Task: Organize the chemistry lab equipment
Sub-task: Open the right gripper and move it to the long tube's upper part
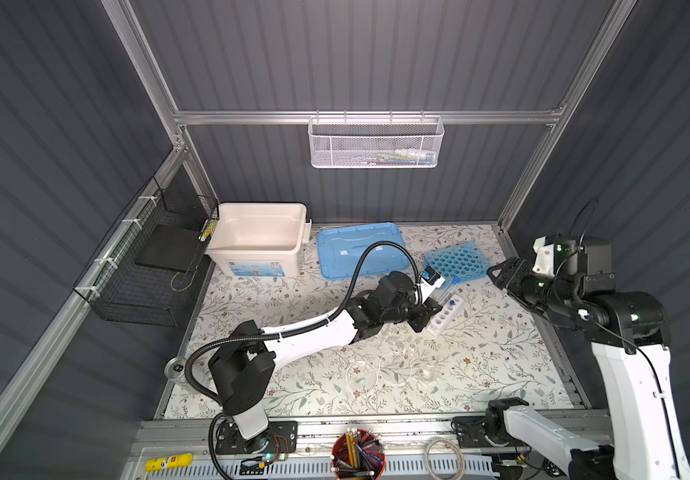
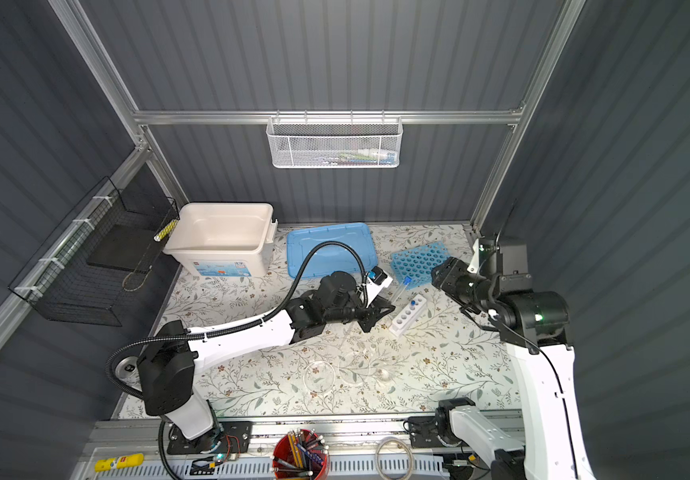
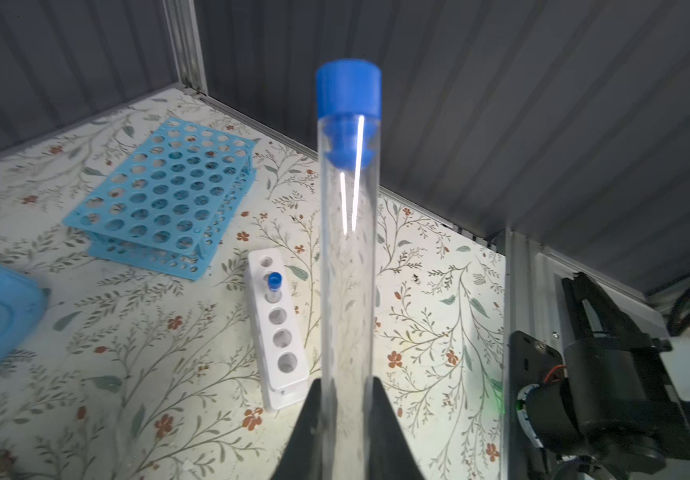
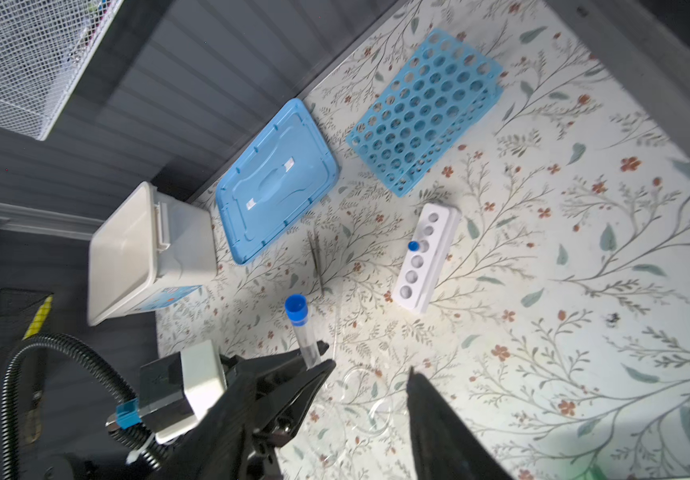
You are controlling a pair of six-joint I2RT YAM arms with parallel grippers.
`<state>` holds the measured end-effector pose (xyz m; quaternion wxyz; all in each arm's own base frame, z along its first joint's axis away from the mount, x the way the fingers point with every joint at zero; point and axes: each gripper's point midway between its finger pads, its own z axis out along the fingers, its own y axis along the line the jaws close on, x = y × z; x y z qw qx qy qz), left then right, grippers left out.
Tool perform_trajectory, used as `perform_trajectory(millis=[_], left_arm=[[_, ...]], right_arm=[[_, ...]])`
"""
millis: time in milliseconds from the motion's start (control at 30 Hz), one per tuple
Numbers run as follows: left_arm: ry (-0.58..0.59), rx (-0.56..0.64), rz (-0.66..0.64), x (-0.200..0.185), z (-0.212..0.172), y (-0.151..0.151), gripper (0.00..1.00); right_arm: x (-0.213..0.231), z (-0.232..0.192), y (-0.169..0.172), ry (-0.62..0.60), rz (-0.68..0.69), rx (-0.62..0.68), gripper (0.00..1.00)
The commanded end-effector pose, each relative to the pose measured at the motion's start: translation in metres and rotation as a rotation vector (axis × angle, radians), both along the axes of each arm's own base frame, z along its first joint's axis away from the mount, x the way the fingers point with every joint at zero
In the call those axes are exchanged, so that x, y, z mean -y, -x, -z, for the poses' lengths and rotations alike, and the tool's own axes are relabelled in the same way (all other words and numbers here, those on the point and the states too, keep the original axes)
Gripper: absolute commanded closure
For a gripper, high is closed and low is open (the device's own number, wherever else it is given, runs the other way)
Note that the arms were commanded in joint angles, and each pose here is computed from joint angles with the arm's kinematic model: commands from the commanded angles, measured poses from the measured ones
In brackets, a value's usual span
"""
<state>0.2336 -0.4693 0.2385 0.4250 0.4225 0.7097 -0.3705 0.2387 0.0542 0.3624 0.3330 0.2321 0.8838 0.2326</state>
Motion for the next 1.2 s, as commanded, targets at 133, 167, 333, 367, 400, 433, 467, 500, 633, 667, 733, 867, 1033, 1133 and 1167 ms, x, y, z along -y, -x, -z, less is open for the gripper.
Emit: perform_trajectory(millis=[133,167,333,367,400,433,467,500,633,667,733,867,1033,1133,1167], left_arm=[[0.052,0.284,-0.092,-0.013,-0.038,-0.019,0.88],[0.063,0.295,-0.095,-0.013,-0.039,-0.019,0.88],[0.108,0.341,-0.098,-0.011,-0.044,-0.018,0.88],[0.11,0.35,-0.093,-0.01,-0.044,-0.016,0.88],[0.106,0.358,-0.091,-0.009,-0.042,-0.015,0.88],[0.107,0.367,-0.086,-0.008,-0.042,-0.014,0.88],[0.108,0.373,-0.083,-0.008,-0.041,-0.013,0.88],[0.113,0.38,-0.079,-0.007,-0.041,-0.013,0.88],[0.116,0.409,-0.078,-0.004,-0.04,-0.012,0.89],[0.116,0.417,-0.076,-0.003,-0.04,-0.012,0.89],[0.109,0.428,-0.076,-0.002,-0.038,-0.011,0.89],[0.102,0.438,-0.062,0.003,-0.034,-0.009,0.9],[0.095,0.452,-0.055,0.004,-0.028,-0.008,0.9],[0.092,0.455,-0.051,0.006,-0.026,-0.009,0.91],[0.093,0.457,-0.048,0.007,-0.025,-0.008,0.91]], right_arm=[[-0.054,-0.005,0.003,-0.269,-0.266,-0.209,0.45],[-0.057,-0.005,0.002,-0.285,-0.277,-0.226,0.46],[-0.06,-0.006,-0.004,-0.3,-0.285,-0.299,0.5],[-0.06,-0.006,-0.005,-0.304,-0.285,-0.307,0.51],[-0.061,-0.006,-0.005,-0.307,-0.287,-0.32,0.51],[-0.061,-0.004,-0.005,-0.308,-0.286,-0.34,0.51],[-0.061,-0.002,-0.004,-0.308,-0.288,-0.359,0.51],[-0.061,0.001,-0.003,-0.305,-0.289,-0.381,0.51],[-0.059,0.013,0.0,-0.292,-0.291,-0.465,0.53],[-0.059,0.015,0.0,-0.285,-0.293,-0.477,0.54],[-0.058,0.016,-0.003,-0.281,-0.287,-0.482,0.55],[-0.058,0.023,-0.006,-0.272,-0.285,-0.508,0.56],[-0.056,0.027,-0.009,-0.25,-0.284,-0.512,0.58],[-0.058,0.029,-0.008,-0.253,-0.291,-0.523,0.58],[-0.058,0.03,-0.007,-0.25,-0.289,-0.528,0.58]])
